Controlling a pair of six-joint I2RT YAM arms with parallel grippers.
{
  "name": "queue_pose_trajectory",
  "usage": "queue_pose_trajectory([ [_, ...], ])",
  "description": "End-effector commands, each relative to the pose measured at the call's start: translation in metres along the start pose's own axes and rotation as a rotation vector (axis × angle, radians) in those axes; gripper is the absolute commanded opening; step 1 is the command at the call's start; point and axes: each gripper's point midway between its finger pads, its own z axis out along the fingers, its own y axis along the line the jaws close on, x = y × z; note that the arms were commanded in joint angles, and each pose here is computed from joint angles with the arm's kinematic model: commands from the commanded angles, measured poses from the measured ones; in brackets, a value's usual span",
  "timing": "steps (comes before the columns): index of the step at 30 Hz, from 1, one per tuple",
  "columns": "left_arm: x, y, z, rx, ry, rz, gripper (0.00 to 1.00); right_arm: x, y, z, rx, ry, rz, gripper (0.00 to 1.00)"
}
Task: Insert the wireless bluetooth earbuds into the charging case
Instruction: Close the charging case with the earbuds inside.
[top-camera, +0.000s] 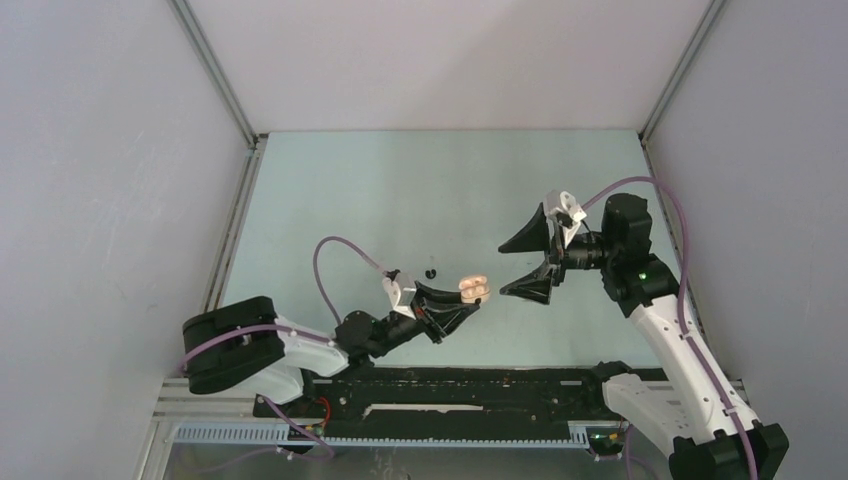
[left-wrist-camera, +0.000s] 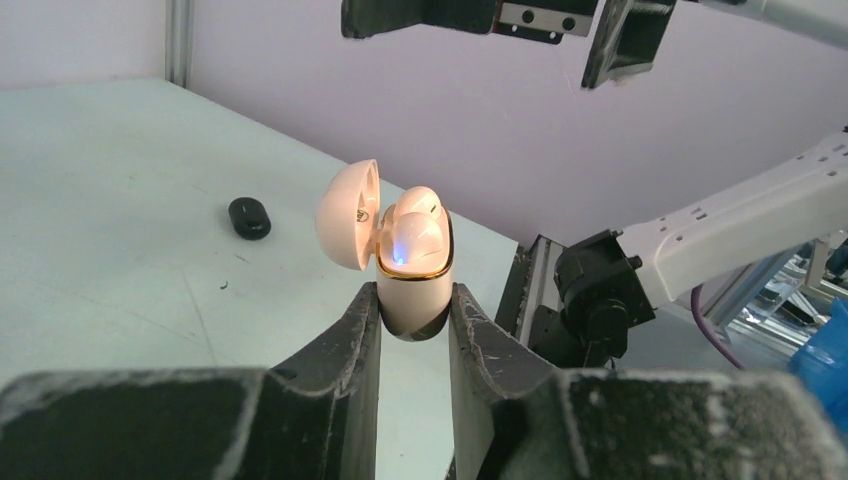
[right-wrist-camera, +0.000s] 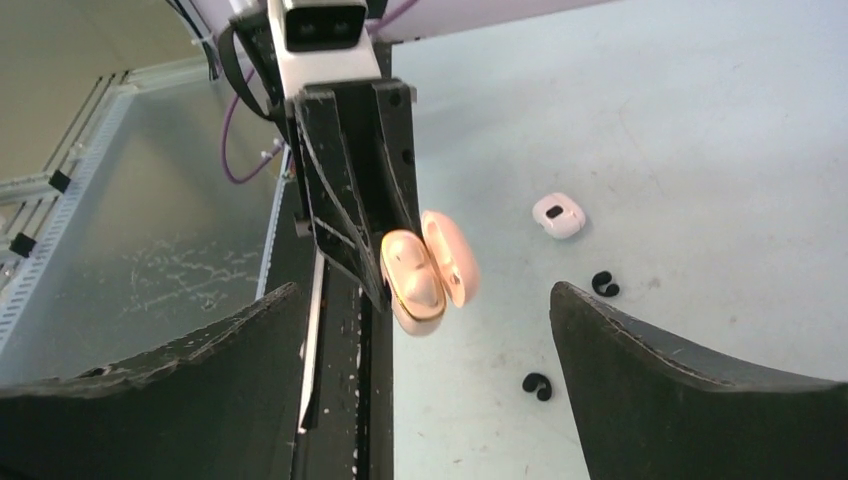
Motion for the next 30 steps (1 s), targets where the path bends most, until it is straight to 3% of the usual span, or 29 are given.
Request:
queue_pose_trajectory([
  [1, -0.012, -0.007, -0.008, 0.037, -0.014, 0.052, 0.00, 0.014, 0.002, -0.002, -0.025, 0.043, -0.054, 0.96],
  [8, 0.003, -0.009, -0.013, 0.069, 0.122, 0.161, 0.00, 0.043, -0.015, 0.009, -0.024, 0.110, 0.028, 0.99],
  [14, 0.010, -0.005, -0.015, 0.059, 0.201, 0.217, 0.00, 0.064, -0.004, 0.015, -0.108, 0.153, -0.008, 0.98],
  [30, 0.012, -0.009, -0.005, 0.069, 0.218, 0.201, 0.00, 0.095, 0.013, 0.031, -0.205, 0.261, -0.052, 0.99],
])
